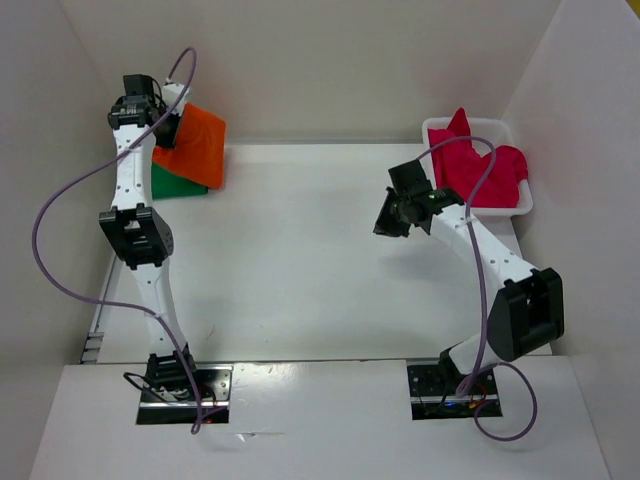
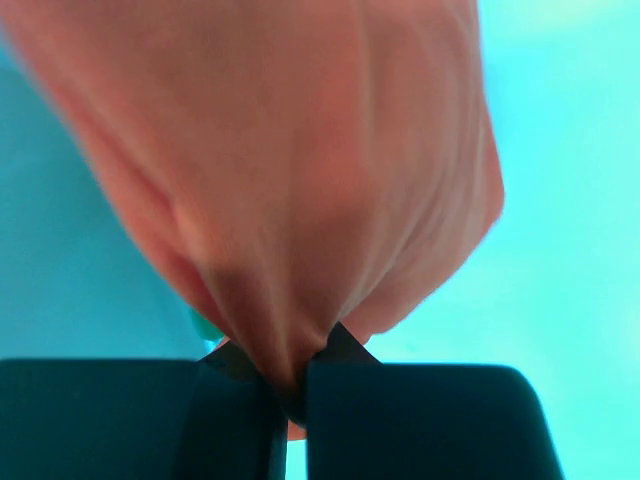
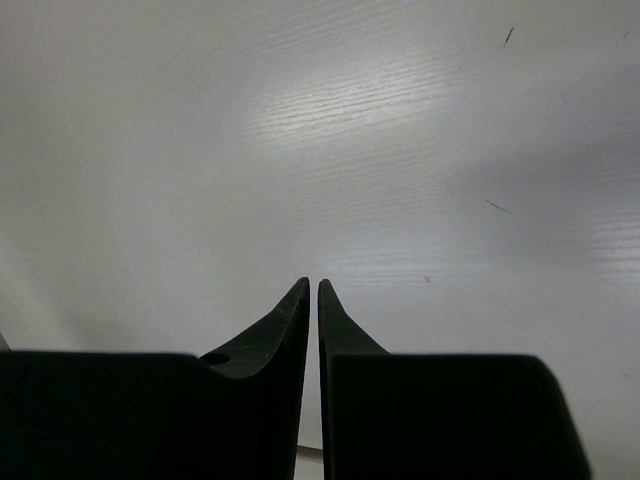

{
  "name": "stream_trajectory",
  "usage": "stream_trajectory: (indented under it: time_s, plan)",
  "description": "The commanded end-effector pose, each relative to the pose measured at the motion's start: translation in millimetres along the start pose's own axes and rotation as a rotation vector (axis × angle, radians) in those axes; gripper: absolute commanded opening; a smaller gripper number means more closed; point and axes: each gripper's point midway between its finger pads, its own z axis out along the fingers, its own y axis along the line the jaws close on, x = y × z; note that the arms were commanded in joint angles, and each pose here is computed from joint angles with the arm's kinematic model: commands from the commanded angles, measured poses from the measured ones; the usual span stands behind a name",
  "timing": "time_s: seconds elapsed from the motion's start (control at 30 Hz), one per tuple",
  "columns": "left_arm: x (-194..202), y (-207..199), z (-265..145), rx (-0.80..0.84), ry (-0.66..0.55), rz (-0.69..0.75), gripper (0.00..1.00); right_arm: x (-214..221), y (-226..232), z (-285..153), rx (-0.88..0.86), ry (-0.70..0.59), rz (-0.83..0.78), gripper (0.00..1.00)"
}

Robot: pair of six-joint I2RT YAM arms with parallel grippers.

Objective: Fold and stack the t-shirts
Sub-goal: Put the neatly folded tshirt into the corner of the board with the left arm

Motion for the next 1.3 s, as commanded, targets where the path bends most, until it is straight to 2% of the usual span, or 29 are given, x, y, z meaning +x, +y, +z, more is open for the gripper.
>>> stream_trajectory:
  time_s: [0.0,0.03,0.1,0.27,0.33,0.47,0.5,0.57,0.67,0.77,0.93,1.1,1.23,1.27]
  plan:
    - [-13.1,17.3,-16.6,0.012,-0.048,0.046,0.0,-15.6,12.1,-5.3,-0.016,-0.032,-0.028,0.12]
    - [7.5,15.6,0.9,0.04,0.014,0.04,0.0,-17.2,13.5,-3.4,-0.015,-0.031,-0.028,0.12]
    - [20.2,32.0,14.1,0.025,0.026,0.049,0.0,-17.5,13.8,-2.6,-0.01,-0.026,-0.028,0.12]
    - [57.2,41.5,44.9,0.018,0.112,0.062,0.0,-16.1,14.8,9.8,0.005,0.008,-0.038,0.12]
    - [71.5,50.4,57.5,0.01,0.127,0.032,0.03,-14.5,15.5,12.0,0.006,0.025,-0.047,0.12]
    - [81.9,70.6,72.0,-0.057,0.122,-0.038,0.41,-20.6,21.2,16.4,0.008,0.027,-0.047,0.12]
    - [86.3,90.5,69.1,-0.109,0.113,-0.068,0.49,-21.6,24.6,13.4,-0.002,0.031,-0.047,0.12]
    - [90.1,110.6,65.4,-0.178,0.102,-0.134,0.58,-20.7,28.9,14.4,-0.008,0.034,-0.054,0.12]
    - [88.5,158.8,45.5,-0.336,0.047,-0.225,0.62,-21.0,33.9,12.2,-0.028,0.04,-0.054,0.12]
    - [95.0,182.6,31.4,-0.435,0.057,-0.251,0.72,-17.0,35.3,15.1,-0.026,0.05,-0.062,0.12]
    - [96.3,186.3,25.9,-0.46,0.07,-0.242,0.75,-12.3,35.5,14.0,-0.042,0.063,-0.061,0.12]
    - [71.4,162.6,2.5,-0.356,0.024,-0.228,0.76,-6.6,35.1,9.1,-0.052,0.06,-0.069,0.12]
    - [50.9,121.9,-7.6,-0.231,0.017,-0.192,0.8,-13.5,30.0,4.2,-0.017,0.028,-0.069,0.19]
    - [43.5,111.5,-12.2,-0.195,0.003,-0.185,0.8,-18.3,26.8,3.2,0.007,0.006,-0.069,0.25]
